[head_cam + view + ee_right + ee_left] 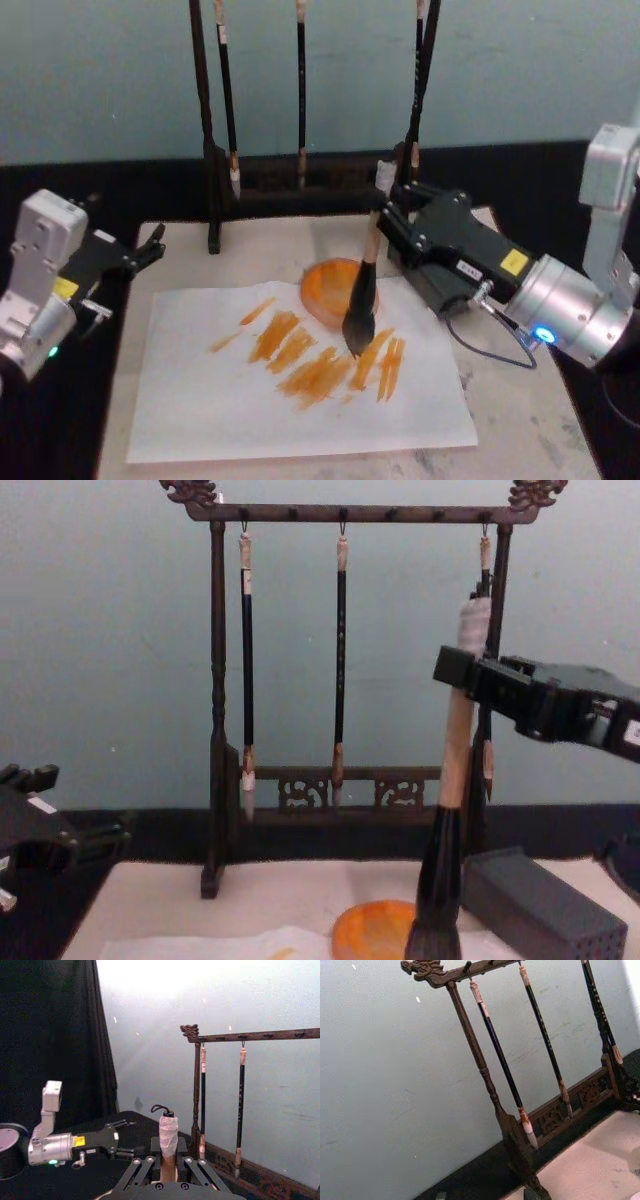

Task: Pick up the brush from the inkstone, write on the paper, then place the brush back to its original position.

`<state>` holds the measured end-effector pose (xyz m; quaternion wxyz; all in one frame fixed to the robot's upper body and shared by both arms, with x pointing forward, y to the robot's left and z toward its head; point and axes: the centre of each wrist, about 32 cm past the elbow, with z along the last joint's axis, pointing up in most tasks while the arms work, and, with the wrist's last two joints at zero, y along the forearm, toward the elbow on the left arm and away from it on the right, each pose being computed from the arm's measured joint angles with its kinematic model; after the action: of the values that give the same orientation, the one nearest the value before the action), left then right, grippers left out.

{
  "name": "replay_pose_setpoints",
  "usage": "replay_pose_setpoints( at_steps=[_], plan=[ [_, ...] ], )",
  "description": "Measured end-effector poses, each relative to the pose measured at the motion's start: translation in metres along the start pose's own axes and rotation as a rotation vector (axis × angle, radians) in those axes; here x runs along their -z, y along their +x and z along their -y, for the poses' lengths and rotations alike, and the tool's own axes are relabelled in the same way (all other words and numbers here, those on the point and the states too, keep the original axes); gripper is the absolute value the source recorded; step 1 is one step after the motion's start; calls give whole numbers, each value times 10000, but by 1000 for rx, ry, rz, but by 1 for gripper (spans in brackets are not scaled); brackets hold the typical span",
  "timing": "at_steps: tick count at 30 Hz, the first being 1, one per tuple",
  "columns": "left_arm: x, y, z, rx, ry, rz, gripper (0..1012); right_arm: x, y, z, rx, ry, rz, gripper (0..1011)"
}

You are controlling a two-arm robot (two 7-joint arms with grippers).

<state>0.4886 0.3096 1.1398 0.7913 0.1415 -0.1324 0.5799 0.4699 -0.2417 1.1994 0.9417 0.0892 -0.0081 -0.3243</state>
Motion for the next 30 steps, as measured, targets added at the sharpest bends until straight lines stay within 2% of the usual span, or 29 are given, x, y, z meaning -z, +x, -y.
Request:
replay_pose_setpoints(
  at_steps=[15,30],
  plan=[
    [0,0,0,0,0,0,1001,-81,179,-274,40,-19,-9,185],
    [0,0,0,0,0,0,1001,6,310,-561,140,-18,-90,185]
  ],
)
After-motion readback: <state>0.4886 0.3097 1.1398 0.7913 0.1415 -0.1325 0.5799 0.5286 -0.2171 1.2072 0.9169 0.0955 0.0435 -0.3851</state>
